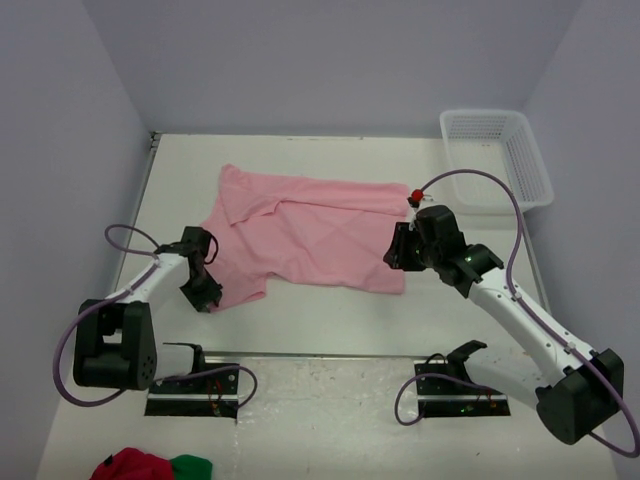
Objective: Fold and stack the t-shirts
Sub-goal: Grap the side of the flattened tshirt closest away from the robot with both arms
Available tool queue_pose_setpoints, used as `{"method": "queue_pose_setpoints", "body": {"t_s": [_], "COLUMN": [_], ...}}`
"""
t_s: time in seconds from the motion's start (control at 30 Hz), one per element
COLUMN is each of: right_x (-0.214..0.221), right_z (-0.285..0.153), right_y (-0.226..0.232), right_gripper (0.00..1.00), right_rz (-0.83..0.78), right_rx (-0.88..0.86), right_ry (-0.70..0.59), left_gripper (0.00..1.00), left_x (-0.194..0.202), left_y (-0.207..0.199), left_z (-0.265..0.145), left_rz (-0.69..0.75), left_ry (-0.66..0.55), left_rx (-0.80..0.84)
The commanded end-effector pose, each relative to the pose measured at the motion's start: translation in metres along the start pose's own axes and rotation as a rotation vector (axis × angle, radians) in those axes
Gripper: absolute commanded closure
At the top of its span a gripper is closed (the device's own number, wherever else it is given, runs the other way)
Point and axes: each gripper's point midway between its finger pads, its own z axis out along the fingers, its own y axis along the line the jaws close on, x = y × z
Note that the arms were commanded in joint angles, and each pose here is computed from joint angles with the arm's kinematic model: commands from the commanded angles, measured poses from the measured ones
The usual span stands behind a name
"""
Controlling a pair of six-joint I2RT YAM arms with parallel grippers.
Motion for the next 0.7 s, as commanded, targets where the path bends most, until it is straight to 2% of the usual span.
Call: {"method": "queue_pose_setpoints", "body": {"t_s": [0.0,0.13,0.17,0.23,0.37,0.53,0.67], "right_x": [-0.005,-0.004,-0.002,-0.001,0.008,0.047,0.065], "right_z": [-0.006,-0.006,-0.004,-0.002,0.007,0.031,0.04], "right_y": [0.002,-0.001,-0.002,-0.007,-0.02,-0.036,-0.048], "right_gripper": [0.62,0.62,0.62,0.62,0.64,0.66,0.66], "right_rz": [-0.002,0.003,0.008,0.032,0.118,0.23,0.27], "right_rx": [-0.008,0.008,0.017,0.048,0.137,0.214,0.273], "right_ry": [-0.03,-0.023,-0.014,-0.012,0.017,0.133,0.168], "left_gripper": [0.71,0.85,0.94,1.0,1.0,1.0,1.0], "left_x": [-0.011,-0.01,-0.009,-0.008,-0.012,-0.023,-0.029], "left_y": [-0.013,-0.014,-0.016,-0.017,-0.026,-0.035,-0.037], "left_z": [0.003,0.005,0.004,0.001,-0.011,-0.035,-0.048], "left_rz": [-0.006,0.001,0.0,-0.002,0.002,0.014,0.019], "left_ry": [-0.024,-0.015,-0.012,-0.004,-0.014,-0.06,-0.108], "left_rx": [0.043,0.05,0.06,0.077,0.13,0.203,0.241]}}
